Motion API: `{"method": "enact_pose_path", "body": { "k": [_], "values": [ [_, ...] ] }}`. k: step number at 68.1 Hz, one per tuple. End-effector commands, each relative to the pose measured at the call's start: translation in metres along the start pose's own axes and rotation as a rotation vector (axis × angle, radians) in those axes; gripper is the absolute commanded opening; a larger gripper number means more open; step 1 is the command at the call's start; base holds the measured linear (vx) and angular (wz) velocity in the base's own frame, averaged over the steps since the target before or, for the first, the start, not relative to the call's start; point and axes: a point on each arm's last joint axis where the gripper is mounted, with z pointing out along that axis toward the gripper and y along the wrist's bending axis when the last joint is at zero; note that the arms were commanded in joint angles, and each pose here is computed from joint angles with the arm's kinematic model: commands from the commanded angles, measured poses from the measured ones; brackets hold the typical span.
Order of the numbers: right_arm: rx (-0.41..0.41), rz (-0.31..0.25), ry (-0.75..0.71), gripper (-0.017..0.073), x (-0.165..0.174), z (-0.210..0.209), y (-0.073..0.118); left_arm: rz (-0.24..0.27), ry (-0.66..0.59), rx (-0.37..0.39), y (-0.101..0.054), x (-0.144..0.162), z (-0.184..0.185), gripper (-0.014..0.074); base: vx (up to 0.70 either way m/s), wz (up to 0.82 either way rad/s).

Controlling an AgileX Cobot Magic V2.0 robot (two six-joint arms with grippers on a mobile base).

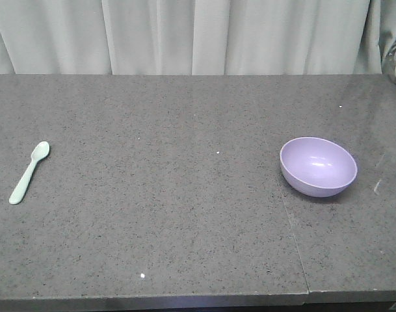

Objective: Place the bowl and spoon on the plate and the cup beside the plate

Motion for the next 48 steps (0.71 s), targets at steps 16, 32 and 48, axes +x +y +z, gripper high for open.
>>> {"method": "enact_pose_path", "body": {
  "k": [16,32,48],
  "values": [
    [-0.003,-0.011,-0.07,-0.0005,-0.0021,-0.0002,0.0003,-0.011,-0.023,0.012,-0.001,0.0049,0.0022,-0.0006,0.0,0.0],
    [-0.003,-0.011,-0.07,-0.0005,-0.0021,-0.0002,0.0003,-0.011,-0.023,0.012,-0.001,0.0049,0.0022,-0.0006,0.0,0.0],
    [-0.003,-0.011,-0.07,-0.0005,-0.0021,-0.0002,0.0003,-0.011,-0.023,0.012,-0.001,0.0049,0.0022,-0.0006,0.0,0.0]
  ]
}}
